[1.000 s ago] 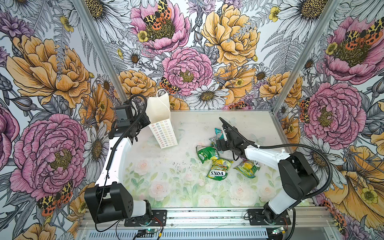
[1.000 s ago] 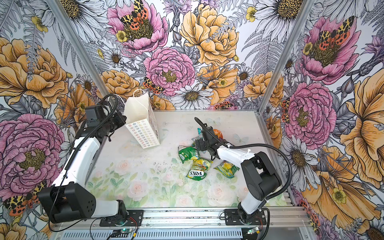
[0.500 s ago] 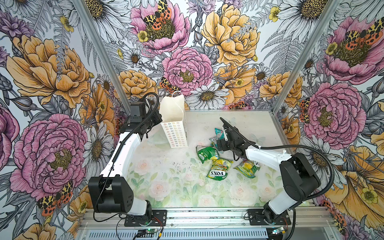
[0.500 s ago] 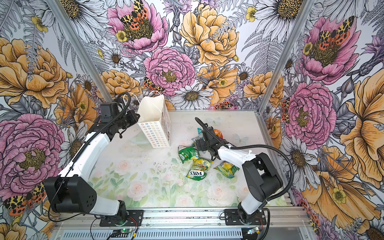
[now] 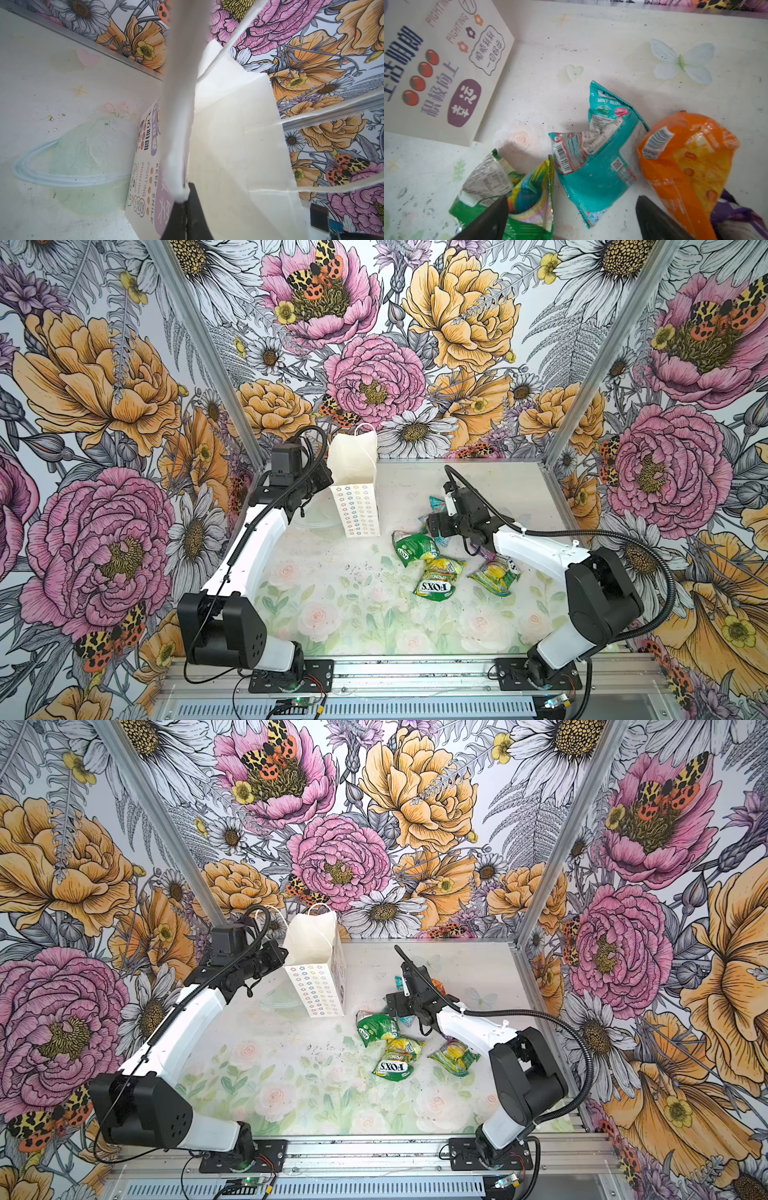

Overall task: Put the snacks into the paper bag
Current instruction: 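Move the right gripper over the green FOXS packet beside the bag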

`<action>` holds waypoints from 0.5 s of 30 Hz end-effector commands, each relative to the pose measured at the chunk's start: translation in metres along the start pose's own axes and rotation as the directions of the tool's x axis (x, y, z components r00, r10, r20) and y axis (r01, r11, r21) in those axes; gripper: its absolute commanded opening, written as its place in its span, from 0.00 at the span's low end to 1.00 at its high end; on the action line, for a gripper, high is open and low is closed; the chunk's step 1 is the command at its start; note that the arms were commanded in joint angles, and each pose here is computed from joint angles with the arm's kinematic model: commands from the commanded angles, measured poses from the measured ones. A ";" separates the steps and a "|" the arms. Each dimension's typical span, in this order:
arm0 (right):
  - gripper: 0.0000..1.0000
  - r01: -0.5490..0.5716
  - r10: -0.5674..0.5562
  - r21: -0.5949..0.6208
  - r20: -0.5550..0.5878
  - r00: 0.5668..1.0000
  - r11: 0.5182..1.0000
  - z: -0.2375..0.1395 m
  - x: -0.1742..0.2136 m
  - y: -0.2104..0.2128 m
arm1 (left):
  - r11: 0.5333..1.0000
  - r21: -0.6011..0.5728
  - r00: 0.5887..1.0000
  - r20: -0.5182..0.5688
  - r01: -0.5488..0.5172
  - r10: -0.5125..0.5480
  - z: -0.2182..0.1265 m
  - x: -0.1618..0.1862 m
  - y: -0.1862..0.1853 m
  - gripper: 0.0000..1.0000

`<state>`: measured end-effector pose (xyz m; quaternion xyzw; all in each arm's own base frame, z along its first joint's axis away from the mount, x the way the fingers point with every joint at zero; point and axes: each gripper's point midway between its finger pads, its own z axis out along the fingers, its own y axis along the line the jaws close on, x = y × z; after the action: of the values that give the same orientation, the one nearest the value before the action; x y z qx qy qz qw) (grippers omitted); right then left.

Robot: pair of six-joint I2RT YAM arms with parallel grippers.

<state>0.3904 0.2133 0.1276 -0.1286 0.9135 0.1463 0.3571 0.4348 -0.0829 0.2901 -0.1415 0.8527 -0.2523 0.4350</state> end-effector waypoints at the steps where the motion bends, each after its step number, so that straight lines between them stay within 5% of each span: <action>1: 0.97 -0.015 0.017 -0.129 0.014 1.000 0.992 -0.016 -0.015 0.023 | 1.000 0.022 0.998 0.058 -0.003 0.002 -0.016 -0.012 -0.013 0.00; 15: 0.98 0.222 -0.239 -0.208 -0.061 0.969 0.953 -0.045 0.016 0.030 | 1.000 0.016 1.000 0.028 -0.008 0.008 -0.014 -0.006 -0.018 0.00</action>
<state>0.3499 0.2296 0.1353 -0.2349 0.9025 0.2008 0.3001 0.4271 -0.0896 0.2955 -0.1344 0.8531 -0.2549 0.4348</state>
